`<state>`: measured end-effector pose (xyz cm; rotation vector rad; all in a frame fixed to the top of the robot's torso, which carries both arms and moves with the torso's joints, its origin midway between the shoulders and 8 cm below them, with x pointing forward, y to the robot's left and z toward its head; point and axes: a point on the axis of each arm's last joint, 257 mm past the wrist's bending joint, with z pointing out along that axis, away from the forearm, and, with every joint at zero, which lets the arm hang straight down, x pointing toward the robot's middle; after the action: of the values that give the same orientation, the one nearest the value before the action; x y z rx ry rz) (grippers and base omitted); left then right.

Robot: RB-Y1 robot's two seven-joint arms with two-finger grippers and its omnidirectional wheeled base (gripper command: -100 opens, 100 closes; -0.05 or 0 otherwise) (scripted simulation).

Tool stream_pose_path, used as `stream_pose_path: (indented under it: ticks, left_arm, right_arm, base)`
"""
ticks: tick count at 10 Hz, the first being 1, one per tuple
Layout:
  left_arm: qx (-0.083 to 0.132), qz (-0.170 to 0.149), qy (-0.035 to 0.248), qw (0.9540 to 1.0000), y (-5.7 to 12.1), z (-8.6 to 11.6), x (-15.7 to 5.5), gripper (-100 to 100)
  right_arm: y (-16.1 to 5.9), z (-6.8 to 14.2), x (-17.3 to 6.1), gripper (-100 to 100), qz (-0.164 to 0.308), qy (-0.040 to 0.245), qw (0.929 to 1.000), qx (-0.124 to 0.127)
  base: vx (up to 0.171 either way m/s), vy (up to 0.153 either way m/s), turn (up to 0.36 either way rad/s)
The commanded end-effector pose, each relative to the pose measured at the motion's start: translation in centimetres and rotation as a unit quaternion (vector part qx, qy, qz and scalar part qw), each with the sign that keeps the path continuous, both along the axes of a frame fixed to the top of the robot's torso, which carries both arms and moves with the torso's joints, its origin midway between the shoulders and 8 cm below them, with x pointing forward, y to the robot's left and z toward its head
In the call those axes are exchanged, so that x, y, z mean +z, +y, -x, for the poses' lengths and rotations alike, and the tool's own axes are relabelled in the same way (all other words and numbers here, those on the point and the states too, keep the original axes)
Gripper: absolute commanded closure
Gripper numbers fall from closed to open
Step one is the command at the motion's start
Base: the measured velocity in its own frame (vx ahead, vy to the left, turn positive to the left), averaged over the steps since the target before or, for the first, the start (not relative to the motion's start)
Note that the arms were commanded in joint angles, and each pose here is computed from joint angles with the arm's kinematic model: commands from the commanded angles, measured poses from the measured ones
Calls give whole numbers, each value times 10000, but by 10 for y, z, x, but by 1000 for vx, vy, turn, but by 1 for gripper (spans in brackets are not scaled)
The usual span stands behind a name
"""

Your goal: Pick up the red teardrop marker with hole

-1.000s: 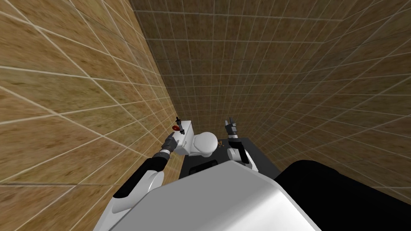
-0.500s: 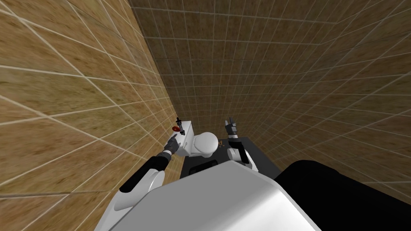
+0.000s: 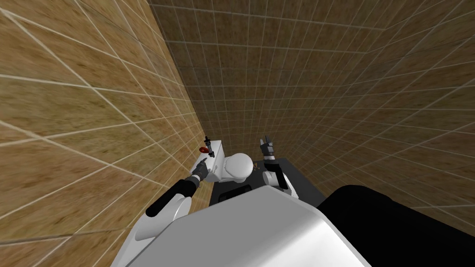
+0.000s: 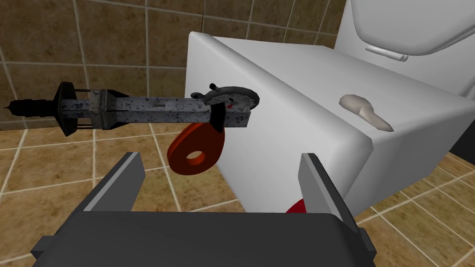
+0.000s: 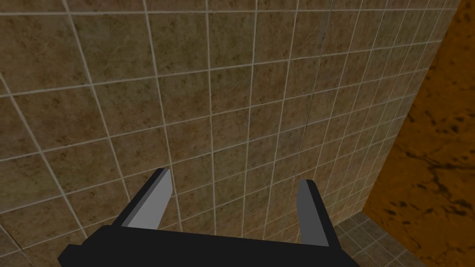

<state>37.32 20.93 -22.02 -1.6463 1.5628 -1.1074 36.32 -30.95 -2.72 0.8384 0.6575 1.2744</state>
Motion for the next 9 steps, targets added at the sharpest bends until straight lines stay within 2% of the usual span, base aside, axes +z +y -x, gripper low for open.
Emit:
stream_pose_path:
  ticks: [1, 4, 5, 9]
  left_arm:
    - [-53, -5, 239, 9997, -3, 7, -10, -100]
    - [-105, -44, 627, 9980, -6, 17, -26, -100]
    - [-108, -51, 680, 9976, -6, 19, -28, -100]
    - [-181, -146, 1261, 9917, -8, 37, -51, -100]
  right_arm:
    - [0, 0, 0, 0, 0, 0, 10000, 0]
    - [0, 0, 0, 0, 0, 0, 10000, 0]
    - [0, 0, 0, 0, 0, 0, 10000, 0]
    - [0, 0, 0, 0, 0, 0, 10000, 0]
  base:
    - [32, 52, -44]
    - [44, 57, -33]
    - [16, 33, -6]
    - [44, 52, -32]
